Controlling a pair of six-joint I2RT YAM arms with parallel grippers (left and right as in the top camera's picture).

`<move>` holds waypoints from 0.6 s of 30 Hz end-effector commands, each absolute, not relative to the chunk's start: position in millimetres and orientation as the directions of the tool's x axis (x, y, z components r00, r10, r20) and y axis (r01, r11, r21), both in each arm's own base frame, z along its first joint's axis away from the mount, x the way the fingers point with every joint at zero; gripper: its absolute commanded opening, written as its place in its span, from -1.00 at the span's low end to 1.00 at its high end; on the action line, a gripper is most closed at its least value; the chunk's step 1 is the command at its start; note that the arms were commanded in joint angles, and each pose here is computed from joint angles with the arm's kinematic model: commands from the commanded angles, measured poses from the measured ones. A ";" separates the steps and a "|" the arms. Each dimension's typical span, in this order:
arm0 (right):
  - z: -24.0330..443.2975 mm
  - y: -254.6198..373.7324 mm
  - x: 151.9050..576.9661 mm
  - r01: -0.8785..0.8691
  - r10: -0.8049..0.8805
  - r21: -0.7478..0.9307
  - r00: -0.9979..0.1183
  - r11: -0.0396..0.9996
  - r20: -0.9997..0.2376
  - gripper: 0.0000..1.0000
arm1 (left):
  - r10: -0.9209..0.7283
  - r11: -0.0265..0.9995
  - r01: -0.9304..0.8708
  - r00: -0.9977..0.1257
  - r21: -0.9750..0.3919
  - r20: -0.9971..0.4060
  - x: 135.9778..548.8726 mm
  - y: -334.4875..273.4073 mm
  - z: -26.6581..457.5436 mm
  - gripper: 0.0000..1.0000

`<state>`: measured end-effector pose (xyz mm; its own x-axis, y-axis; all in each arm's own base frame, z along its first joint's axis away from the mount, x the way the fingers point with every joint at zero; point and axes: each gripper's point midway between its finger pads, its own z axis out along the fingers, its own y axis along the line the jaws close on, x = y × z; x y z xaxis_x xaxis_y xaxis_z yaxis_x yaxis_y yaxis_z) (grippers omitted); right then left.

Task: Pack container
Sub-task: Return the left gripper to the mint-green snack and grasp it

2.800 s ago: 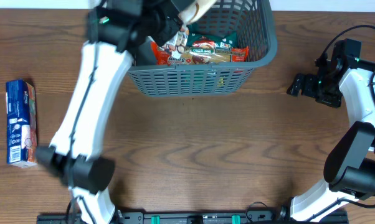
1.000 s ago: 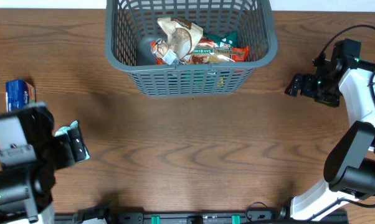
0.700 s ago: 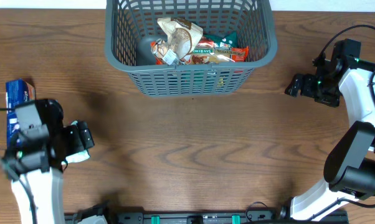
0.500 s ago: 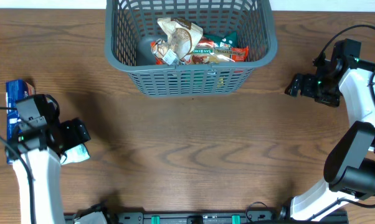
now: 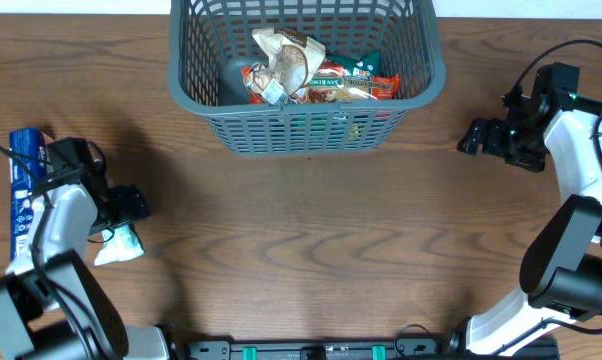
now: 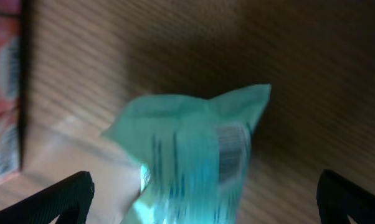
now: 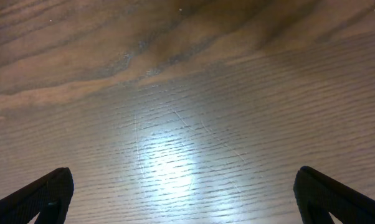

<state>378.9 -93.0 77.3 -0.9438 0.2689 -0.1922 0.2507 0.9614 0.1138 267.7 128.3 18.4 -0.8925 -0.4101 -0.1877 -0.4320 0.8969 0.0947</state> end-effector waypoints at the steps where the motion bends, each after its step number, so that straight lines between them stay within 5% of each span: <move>1: 76.9 -89.5 378.1 0.229 0.247 0.114 -0.951 0.967 -0.188 0.99 | -0.409 0.901 -0.424 -0.901 0.094 -0.147 265.4 128.2 2.0 0.97; 7: 76.6 -89.4 376.9 0.230 0.247 0.112 -0.952 0.967 -0.183 0.99 | -0.412 0.904 -0.417 -0.909 0.092 -0.070 258.6 124.4 -22.7 0.93; 15: 76.6 -89.6 376.9 0.230 0.247 0.112 -0.952 0.967 -0.183 0.98 | -0.413 0.910 -0.413 -0.911 -0.033 -0.006 254.9 99.1 -27.4 -0.57; 16: 76.6 -89.6 376.9 0.230 0.247 0.112 -0.952 0.967 -0.183 0.98 | -0.414 0.909 -0.414 -0.910 -0.048 -0.002 254.9 96.3 -25.7 -0.87; 18: 76.6 -89.6 376.9 0.230 0.247 0.112 -0.952 0.967 -0.183 0.99 | -0.417 0.905 -0.416 -0.909 -0.091 0.004 257.1 89.3 -19.3 -0.89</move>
